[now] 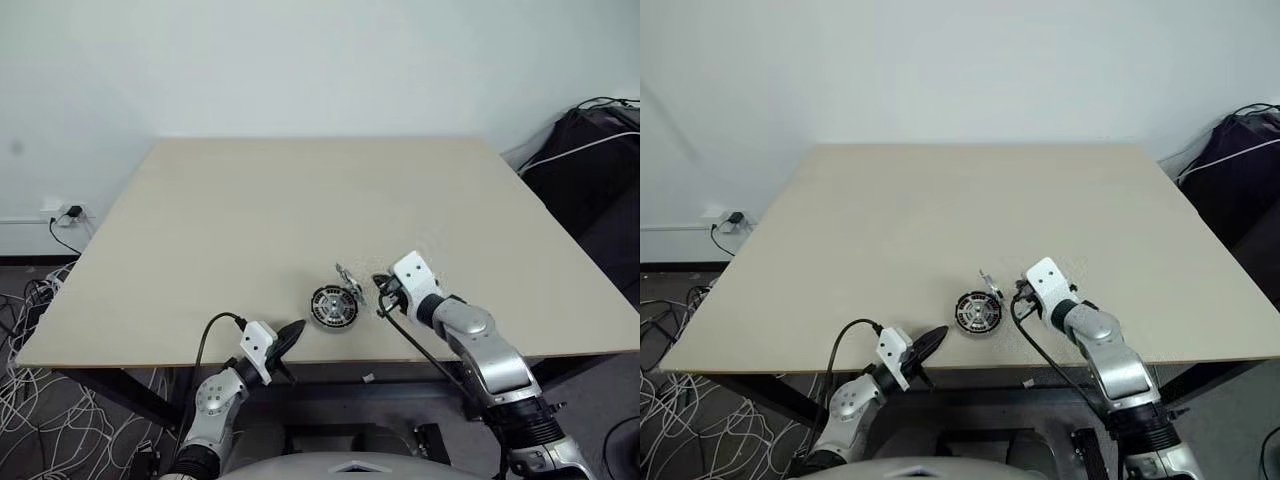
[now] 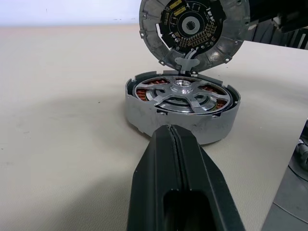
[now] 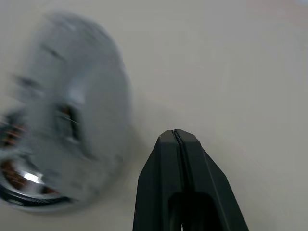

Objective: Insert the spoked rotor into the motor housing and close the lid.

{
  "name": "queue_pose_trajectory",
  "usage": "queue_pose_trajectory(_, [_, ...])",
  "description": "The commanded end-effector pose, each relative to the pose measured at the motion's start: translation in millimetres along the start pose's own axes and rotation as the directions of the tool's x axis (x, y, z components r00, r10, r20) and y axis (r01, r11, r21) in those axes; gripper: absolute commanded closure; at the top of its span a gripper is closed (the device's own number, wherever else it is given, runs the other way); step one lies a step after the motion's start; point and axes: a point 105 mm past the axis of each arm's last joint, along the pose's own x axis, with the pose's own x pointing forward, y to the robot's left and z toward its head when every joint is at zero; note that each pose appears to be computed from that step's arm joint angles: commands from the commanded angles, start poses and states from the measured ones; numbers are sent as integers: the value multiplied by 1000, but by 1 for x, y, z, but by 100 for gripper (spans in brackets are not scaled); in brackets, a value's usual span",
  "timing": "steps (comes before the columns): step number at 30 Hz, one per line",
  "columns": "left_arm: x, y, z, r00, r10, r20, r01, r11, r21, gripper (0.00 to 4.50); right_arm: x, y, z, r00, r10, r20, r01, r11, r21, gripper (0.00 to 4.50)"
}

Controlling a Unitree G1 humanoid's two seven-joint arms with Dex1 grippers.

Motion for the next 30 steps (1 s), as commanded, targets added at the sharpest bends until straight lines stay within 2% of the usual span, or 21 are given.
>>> queue_pose_trajectory(1, [3,-4,3,1000,-18,3,18,1000,-4,450,-2,5,24,992,39,119,-39,999,-2,449])
queue_pose_trajectory(6, [6,-4,9,1000,-15,12,15,1000,-8,450,1,13,29,983,79,165,-82,997,15,449])
queue_pose_trajectory(12, [6,-3,8,1000,-9,4,9,1000,-10,450,4,23,26,978,131,162,-138,990,36,449])
queue_pose_trajectory(19, [3,3,4,1000,5,-1,-5,1000,-3,450,6,47,12,962,252,106,-259,964,58,449])
queue_pose_trajectory(30, [14,18,8,1000,19,-2,-19,1000,-4,450,14,60,-7,958,283,42,-286,955,83,449])
